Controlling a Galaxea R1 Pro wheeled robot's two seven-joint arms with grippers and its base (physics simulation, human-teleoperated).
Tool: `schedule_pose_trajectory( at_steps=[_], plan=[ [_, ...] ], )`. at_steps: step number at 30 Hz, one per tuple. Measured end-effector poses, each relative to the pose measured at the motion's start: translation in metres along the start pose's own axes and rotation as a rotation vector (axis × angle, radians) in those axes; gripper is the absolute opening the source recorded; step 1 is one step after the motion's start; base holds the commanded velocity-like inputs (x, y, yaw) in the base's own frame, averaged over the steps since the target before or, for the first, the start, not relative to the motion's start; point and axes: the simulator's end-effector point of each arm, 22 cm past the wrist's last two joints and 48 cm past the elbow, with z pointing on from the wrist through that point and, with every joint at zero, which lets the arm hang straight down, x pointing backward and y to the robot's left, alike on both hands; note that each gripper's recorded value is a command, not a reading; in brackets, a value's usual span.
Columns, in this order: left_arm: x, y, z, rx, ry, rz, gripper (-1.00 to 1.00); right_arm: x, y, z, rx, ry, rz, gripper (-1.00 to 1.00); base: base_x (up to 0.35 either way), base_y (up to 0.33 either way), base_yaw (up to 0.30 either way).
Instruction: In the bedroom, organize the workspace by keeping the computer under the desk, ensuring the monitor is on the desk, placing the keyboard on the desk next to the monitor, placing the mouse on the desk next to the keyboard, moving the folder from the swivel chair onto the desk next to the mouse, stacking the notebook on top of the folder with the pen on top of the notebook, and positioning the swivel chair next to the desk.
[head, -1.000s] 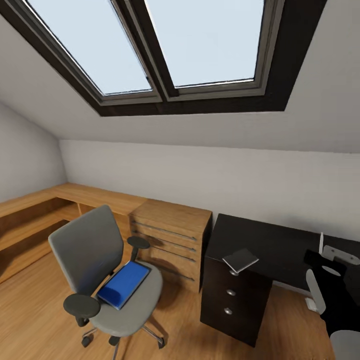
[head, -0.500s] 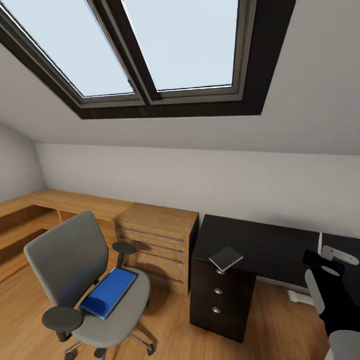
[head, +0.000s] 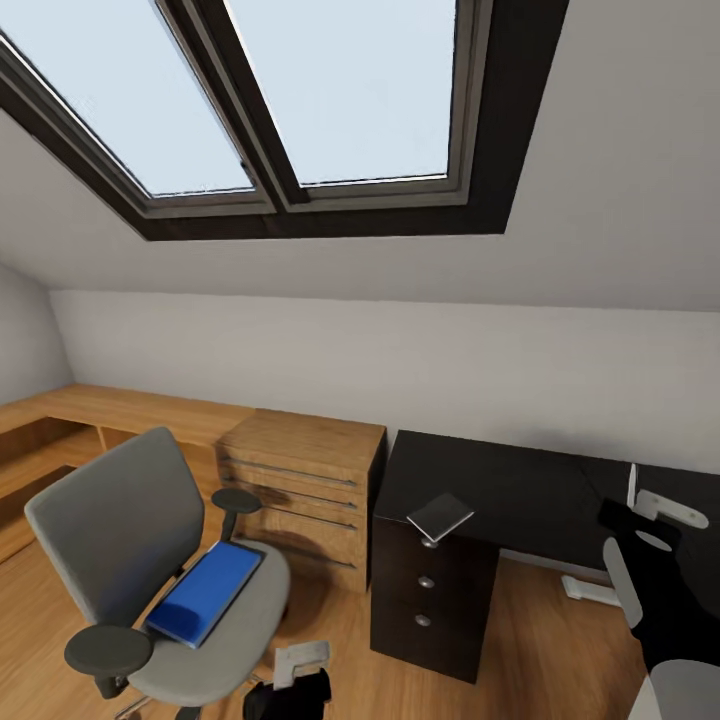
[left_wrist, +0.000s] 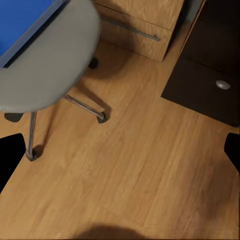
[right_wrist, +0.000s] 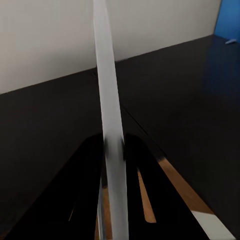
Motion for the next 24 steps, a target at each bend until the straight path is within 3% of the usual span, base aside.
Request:
schedule_pose_trajectory(
  at_steps=[10,17,24],
  plan=[
    [-0.045,-0.007,0.0,0.019,-0.073,-0.017,1.0,0.006,0.022,-0.009,-0.029,0.006,0.02,-1.0,0.0,0.0,0.0],
    [-0.043,-0.005,0.003,0.014,-0.07,-0.017,1.0,0.014,0.032,-0.013,-0.042,0.019,0.028,-1.0,0.024,0.0,0.0],
    [-0.043,0.0,0.004,0.007,-0.074,-0.009,1.0,0.016,0.037,-0.014,-0.058,0.021,0.027,-1.0,0.256,0.0,0.0]
  ],
)
